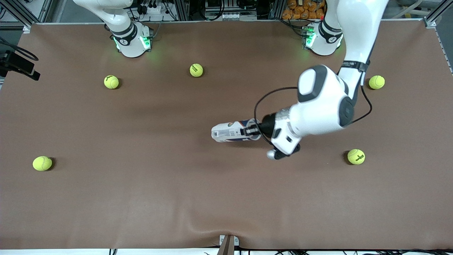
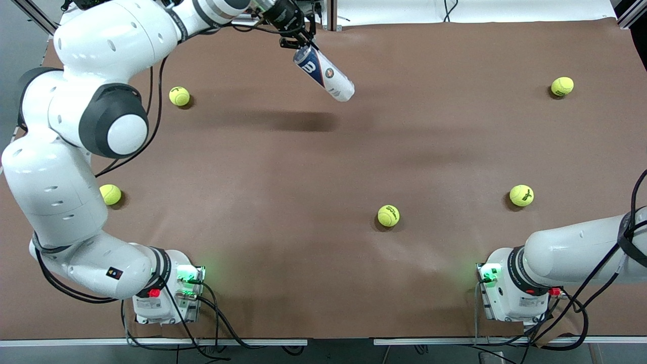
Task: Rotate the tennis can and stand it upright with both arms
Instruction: 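Lower the can upright onto the table with the left gripper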
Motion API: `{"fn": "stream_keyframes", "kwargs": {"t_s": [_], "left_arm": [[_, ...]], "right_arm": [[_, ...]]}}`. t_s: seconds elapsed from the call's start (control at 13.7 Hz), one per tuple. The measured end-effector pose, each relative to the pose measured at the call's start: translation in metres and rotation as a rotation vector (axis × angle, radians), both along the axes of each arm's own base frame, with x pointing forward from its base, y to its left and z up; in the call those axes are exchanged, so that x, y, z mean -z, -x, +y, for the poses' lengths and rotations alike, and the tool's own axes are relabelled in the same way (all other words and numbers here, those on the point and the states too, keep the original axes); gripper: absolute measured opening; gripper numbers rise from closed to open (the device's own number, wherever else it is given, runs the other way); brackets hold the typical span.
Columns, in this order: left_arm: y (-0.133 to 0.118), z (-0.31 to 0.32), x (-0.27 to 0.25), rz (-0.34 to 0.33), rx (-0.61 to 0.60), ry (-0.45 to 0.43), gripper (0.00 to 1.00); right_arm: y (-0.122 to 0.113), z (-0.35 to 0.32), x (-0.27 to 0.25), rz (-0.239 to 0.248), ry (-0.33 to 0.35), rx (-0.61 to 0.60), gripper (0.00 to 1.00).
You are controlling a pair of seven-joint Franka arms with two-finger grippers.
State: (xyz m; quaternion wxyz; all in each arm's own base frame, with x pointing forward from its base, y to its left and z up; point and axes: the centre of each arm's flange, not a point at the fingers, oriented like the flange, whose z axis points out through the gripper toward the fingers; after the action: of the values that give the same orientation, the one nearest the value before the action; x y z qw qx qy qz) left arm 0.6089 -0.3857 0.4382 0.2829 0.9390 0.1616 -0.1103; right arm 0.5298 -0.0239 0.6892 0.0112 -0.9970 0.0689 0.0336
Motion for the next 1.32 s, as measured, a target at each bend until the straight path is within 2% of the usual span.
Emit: {"fn": "stream_keyframes", "kwargs": {"t_s": [0.37, 0.73, 1.02, 1.17, 1.32], "left_arm": [[0.047, -0.063, -0.009, -0.051, 0.03, -0.183, 0.05], [0.11, -0.131, -0.001, -0.196, 0.112, -0.4, 0.05], [0.142, -0.164, 0.032, -0.28, 0.182, -0.531, 0.05], [0.154, -0.177, 0.06, -0.281, 0.202, -0.575, 0.05], [0.155, -0.179, 0.075, -0.27, 0.206, -0.59, 0.05]], "right_arm": [[0.0, 0.0, 0.0, 0.0, 0.0, 0.001, 1.0], [0.0, 0.0, 0.0, -0.001, 0.0, 0.001, 1.0], [0.0, -0.001, 0.0, -0.001, 0.0, 0.002, 1.0], [0.0, -0.001, 0.0, -0.001, 0.0, 0.001, 1.0], [0.0, -0.001, 0.0, -0.001, 0.0, 0.001, 1.0]]}}
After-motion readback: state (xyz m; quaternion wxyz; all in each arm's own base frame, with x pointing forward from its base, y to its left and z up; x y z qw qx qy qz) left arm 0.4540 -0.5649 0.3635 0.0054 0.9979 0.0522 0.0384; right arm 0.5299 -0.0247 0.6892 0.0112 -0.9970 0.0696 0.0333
